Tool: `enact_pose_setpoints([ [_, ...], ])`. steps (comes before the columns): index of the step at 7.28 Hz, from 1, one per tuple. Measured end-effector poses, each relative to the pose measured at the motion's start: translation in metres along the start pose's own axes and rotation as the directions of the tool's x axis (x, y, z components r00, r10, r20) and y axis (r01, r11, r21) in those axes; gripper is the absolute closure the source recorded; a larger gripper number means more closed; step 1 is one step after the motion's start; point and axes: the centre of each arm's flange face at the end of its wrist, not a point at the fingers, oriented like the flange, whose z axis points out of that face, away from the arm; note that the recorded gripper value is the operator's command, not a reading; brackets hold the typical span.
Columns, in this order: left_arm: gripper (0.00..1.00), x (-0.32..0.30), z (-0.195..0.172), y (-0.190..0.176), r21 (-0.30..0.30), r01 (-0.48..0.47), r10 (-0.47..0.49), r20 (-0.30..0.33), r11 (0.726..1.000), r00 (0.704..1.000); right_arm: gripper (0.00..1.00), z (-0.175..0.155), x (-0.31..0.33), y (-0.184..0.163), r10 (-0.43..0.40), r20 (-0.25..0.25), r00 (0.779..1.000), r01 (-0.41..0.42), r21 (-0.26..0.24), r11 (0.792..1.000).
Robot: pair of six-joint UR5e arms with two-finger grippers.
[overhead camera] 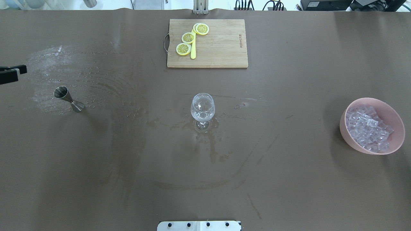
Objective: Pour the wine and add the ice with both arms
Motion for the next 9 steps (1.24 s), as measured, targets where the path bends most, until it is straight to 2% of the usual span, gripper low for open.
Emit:
enact_pose_setpoints([
  [2,0.0,0.021,0.018,0.031,0.034,-0.01,0.008,0.047,0.999,0.999,0.0,0.0,0.0,0.0,0.0,0.0,1.0,0.0,-0.001,1.0],
  [5,0.01,0.032,0.051,0.073,0.097,0.022,-0.031,0.087,0.995,0.996,0.0,0.0,0.0,0.0,0.0,0.001,1.0,0.0,-0.001,1.0],
  [7,0.01,0.036,0.076,0.103,0.145,0.018,-0.032,0.097,0.989,0.995,0.0,0.0,-0.001,-0.001,0.0,0.002,1.0,0.0,0.001,1.0],
  [9,0.01,0.033,0.093,0.114,0.186,0.024,-0.045,0.111,0.982,0.993,0.0,-0.001,-0.001,-0.001,0.001,0.002,1.0,-0.001,0.001,1.0],
])
